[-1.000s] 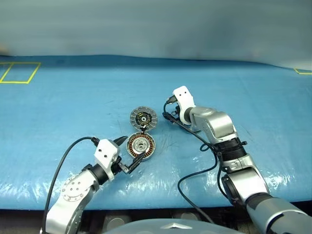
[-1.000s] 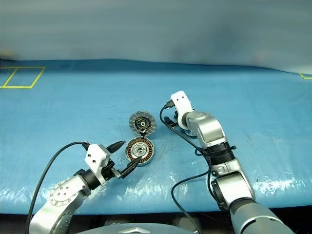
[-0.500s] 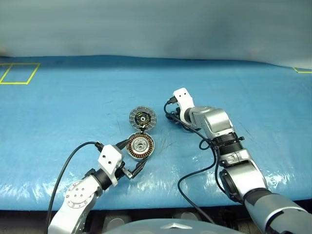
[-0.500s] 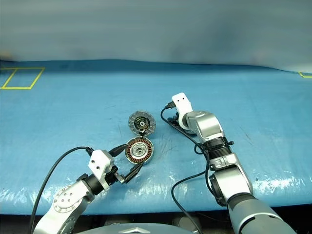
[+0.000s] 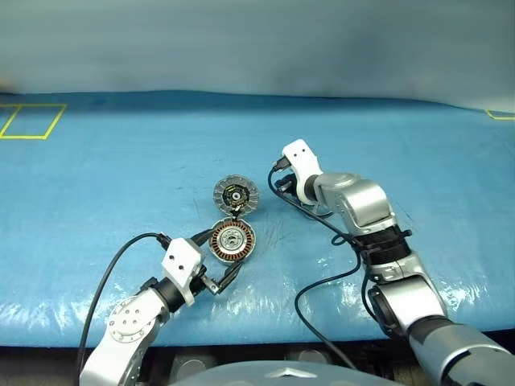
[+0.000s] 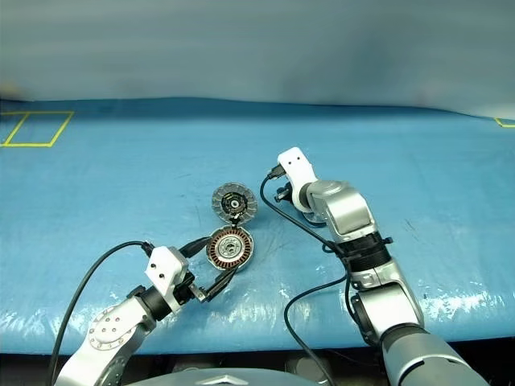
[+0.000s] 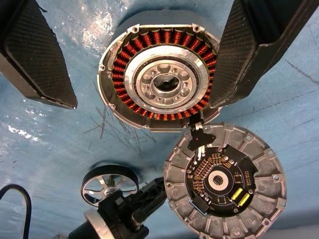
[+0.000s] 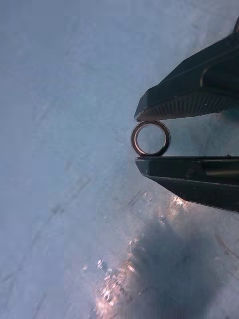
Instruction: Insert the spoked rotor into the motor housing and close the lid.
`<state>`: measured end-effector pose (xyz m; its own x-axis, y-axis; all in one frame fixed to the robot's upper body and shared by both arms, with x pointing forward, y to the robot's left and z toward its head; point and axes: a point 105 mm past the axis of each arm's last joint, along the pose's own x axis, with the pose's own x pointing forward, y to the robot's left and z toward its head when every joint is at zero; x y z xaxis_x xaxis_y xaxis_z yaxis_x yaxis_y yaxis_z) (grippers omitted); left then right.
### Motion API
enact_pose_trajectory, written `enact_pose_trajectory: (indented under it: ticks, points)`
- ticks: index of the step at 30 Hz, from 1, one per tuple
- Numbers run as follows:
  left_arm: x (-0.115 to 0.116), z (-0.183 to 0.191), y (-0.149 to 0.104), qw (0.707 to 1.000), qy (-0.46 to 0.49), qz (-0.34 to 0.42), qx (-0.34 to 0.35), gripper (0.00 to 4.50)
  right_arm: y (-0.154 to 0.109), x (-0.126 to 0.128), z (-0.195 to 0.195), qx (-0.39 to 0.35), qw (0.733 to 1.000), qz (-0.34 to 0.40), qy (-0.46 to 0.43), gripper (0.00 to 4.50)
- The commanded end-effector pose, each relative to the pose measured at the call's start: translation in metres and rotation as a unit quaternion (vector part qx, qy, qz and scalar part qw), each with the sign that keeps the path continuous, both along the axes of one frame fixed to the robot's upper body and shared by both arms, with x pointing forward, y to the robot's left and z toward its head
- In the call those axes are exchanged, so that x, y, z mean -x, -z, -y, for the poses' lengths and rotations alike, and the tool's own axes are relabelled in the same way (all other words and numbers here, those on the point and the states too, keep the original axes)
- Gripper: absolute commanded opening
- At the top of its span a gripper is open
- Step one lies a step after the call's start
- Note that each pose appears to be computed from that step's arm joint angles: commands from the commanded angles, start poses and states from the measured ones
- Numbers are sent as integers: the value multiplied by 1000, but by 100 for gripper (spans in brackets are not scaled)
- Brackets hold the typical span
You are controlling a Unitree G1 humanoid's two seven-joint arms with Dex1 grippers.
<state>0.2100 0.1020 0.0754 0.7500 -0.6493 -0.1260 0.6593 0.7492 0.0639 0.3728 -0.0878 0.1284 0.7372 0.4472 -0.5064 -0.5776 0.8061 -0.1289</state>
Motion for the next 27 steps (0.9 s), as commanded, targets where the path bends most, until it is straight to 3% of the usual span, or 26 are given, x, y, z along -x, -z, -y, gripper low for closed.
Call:
enact_pose_trajectory:
  ticks: [1, 7, 12, 19, 27]
  points:
    - [4, 5, -3, 1000, 10, 1, 22, 450, -33, 23, 4, 13, 998, 51, -44, 66]
    - [4, 1, -6, 1000, -4, 14, 26, 450, -34, 79, 4, 114, 973, 72, -189, 66]
    - [6, -9, -4, 1000, -6, 24, 14, 450, -29, 114, -21, 68, 954, 57, -287, 66]
    - [11, -20, 5, 998, -38, 42, 7, 450, -9, 123, -63, -28, 948, 51, -314, 66]
    - [10, -26, 12, 997, -65, 45, 22, 450, 19, 104, -82, -46, 958, 35, -281, 66]
